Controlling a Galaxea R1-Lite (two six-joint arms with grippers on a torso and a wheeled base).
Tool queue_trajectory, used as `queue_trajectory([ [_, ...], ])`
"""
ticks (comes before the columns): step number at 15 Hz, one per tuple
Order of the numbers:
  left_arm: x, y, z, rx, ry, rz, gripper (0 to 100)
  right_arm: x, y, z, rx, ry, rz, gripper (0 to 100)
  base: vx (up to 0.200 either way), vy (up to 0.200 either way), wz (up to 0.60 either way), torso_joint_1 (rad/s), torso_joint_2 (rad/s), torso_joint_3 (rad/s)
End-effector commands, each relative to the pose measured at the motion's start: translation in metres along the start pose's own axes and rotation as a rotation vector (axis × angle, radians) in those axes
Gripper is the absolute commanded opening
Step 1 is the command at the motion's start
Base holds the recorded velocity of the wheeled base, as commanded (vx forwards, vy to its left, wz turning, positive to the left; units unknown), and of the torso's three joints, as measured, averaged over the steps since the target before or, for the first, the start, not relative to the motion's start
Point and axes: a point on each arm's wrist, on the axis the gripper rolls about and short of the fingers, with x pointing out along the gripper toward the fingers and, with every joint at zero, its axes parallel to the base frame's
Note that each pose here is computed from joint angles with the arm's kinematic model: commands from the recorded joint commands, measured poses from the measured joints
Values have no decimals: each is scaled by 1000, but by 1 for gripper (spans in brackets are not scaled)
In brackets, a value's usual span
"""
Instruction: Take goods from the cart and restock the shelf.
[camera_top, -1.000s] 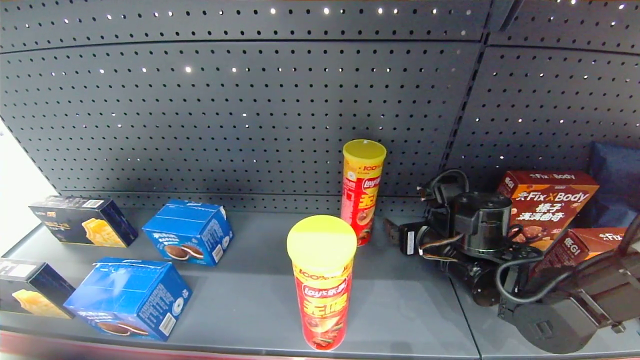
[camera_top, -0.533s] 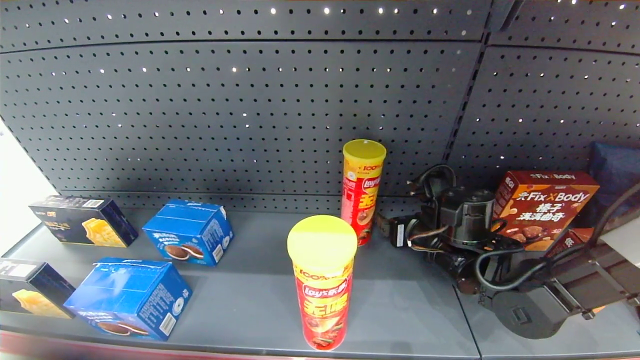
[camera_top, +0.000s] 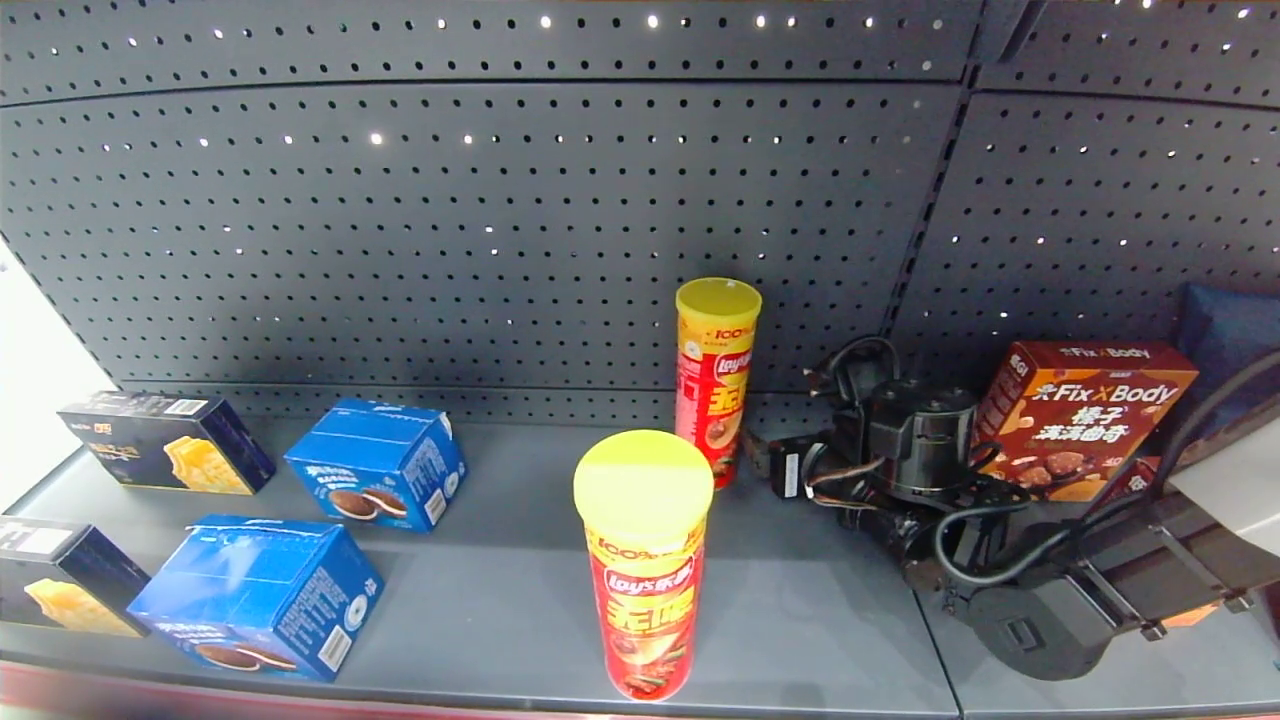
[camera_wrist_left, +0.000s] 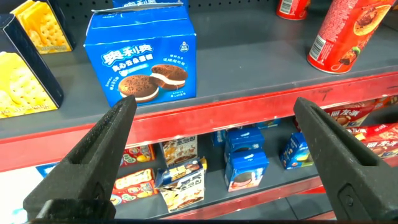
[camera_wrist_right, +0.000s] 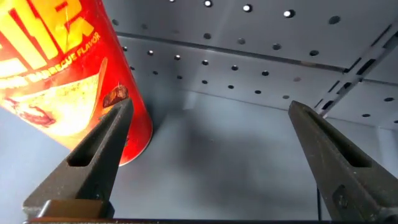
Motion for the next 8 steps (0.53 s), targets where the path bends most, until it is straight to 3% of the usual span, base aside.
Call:
queue_trajectory([
  [1, 0, 0, 0, -1, 0, 0, 100, -1, 2, -2, 0, -2, 5, 100, 0, 0, 0, 0, 0, 0],
  [8, 0, 0, 0, -1, 0, 0, 100, -7, 12, -3, 1, -13, 41, 100, 0, 0, 0, 0, 0, 0],
])
